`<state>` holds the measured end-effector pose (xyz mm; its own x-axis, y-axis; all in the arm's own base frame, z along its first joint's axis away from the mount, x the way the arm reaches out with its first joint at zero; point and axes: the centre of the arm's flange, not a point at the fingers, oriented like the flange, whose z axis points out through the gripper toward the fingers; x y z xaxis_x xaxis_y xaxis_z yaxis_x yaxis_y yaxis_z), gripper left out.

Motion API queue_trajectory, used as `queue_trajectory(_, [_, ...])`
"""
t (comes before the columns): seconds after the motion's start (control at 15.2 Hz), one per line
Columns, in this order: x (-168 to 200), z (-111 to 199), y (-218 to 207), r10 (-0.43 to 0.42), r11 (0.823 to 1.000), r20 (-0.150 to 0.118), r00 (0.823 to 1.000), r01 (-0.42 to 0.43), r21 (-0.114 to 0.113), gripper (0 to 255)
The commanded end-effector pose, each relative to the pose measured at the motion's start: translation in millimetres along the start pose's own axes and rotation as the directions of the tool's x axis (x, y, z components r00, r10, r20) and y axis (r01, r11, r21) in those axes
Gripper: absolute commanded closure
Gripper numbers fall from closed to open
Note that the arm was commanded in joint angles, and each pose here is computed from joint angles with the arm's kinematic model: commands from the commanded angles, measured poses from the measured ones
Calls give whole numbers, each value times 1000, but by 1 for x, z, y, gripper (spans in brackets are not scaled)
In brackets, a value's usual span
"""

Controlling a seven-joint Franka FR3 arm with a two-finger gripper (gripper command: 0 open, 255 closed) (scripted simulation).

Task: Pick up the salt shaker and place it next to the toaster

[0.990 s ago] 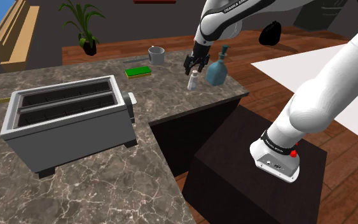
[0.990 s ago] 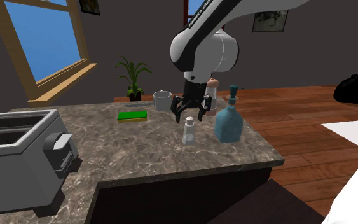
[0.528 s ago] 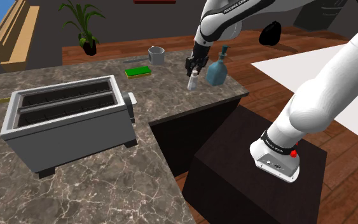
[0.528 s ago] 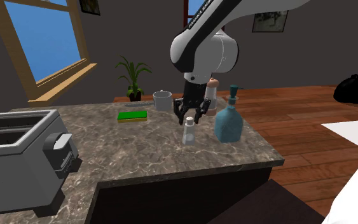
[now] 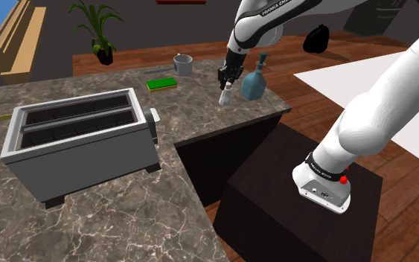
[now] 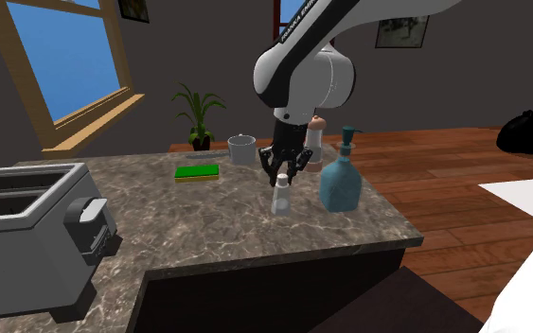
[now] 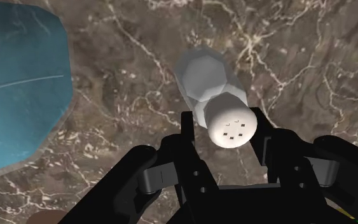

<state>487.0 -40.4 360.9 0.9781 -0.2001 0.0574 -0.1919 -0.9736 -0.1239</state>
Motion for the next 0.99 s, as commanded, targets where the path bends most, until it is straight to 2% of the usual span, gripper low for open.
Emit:
queue_trajectory(0.0, [0, 1, 0, 0, 1000, 2, 1000, 0, 0, 255])
queue_trajectory(0.92, [4, -73, -9, 0, 1000, 2, 1000, 0, 0, 255])
